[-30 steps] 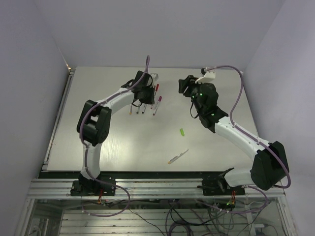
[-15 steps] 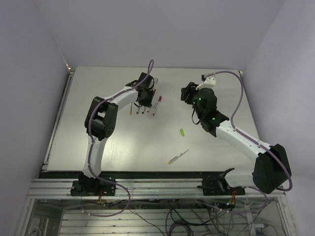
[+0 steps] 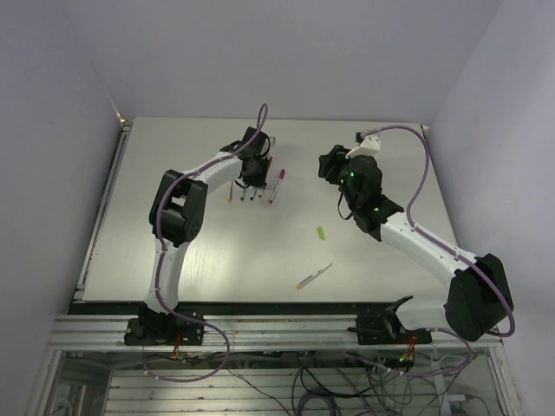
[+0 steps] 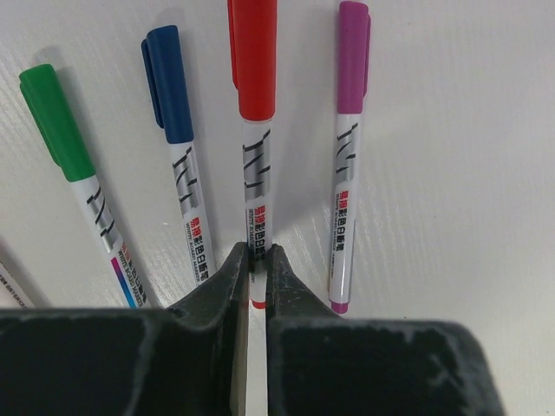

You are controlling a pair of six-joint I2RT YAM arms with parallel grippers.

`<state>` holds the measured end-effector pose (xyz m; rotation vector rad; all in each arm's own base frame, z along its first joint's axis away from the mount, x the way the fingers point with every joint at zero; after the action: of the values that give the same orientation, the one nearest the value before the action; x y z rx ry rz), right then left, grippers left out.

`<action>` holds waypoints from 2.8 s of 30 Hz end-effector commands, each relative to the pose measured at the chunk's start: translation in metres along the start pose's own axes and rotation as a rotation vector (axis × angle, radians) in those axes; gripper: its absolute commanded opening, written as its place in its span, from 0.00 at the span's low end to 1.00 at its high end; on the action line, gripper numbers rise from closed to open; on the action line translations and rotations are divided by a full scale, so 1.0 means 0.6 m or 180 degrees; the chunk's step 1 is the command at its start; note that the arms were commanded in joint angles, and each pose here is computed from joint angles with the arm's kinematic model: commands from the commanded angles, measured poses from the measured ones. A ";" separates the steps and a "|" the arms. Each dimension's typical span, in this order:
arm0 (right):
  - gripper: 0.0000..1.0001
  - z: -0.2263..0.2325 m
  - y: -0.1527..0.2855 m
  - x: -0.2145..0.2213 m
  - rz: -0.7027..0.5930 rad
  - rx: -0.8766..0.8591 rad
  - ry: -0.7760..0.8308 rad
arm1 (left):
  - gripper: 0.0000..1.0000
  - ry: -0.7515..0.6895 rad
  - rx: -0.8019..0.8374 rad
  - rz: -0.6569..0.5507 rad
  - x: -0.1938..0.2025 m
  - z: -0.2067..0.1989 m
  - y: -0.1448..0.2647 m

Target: Insert the pens into the pen caps

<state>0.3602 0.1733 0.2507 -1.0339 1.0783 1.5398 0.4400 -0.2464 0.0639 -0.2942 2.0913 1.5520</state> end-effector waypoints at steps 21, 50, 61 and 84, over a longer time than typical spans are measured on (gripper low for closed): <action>0.46 -0.003 0.007 0.016 0.0096 -0.0012 -0.0090 | 0.30 0.0167 0.0243 -0.0064 -0.009 -0.010 0.000; 0.49 -0.173 0.032 0.055 0.0282 0.1457 -0.0507 | 0.35 -0.1451 0.1564 -0.0490 0.101 -0.191 0.194; 0.48 -0.245 0.046 0.047 0.0215 0.1854 -0.0525 | 0.37 -0.1848 0.1339 -0.0318 0.191 -0.280 0.166; 0.45 -0.259 0.039 0.086 0.0334 0.1690 -0.0776 | 0.49 -0.2195 0.1271 -0.0100 0.339 -0.335 0.156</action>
<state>0.3438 0.0327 0.1685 -0.4338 1.3172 1.3093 0.1767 -0.3775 0.0820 0.3172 1.7794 1.0020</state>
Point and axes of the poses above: each gripper's point midway between its finger pads, its own y axis back along the fingers, its own z axis along the line the jaws close on, x = y × z, the point moved 4 cm from there along y, back along the fingers, and after that the axes turned 5 degrees about y, right-handed, at the moved point
